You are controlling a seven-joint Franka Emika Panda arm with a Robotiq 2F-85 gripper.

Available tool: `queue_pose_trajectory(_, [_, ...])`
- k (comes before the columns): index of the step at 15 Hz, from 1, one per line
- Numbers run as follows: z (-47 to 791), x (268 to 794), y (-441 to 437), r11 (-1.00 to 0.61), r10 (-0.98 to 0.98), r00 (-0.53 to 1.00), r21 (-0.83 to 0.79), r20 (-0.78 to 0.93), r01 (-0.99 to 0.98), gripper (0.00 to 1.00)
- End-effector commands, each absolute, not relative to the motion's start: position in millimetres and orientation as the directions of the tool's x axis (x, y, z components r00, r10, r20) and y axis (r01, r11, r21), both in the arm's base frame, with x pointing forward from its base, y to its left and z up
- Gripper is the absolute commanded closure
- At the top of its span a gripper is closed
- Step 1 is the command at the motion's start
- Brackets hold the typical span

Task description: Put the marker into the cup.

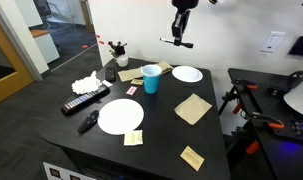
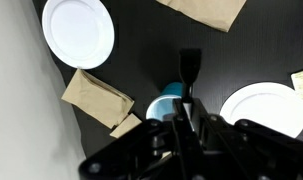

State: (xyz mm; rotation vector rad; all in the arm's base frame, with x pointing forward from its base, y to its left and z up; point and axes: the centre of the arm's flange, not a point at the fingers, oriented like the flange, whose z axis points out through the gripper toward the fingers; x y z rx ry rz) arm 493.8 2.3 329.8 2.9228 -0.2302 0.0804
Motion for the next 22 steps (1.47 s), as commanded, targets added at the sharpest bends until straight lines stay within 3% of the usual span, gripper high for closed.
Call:
queue_pose_trajectory(1, [330, 494, 7, -0.970, -0.129, 0.990, 0.198, 0.065, -0.139, 0.89])
queue_pose_trajectory(10, [327, 495, 15, -0.974, -0.104, 0.993, 0.194, 0.054, -0.113, 0.89])
queue_pose_trajectory(11, [328, 495, 18, -0.969, -0.130, 0.990, 0.203, 0.059, -0.140, 0.97])
queue_pose_trajectory(22, [321, 490, 34, -0.742, -0.552, 0.780, 0.252, 0.296, -0.621, 0.97])
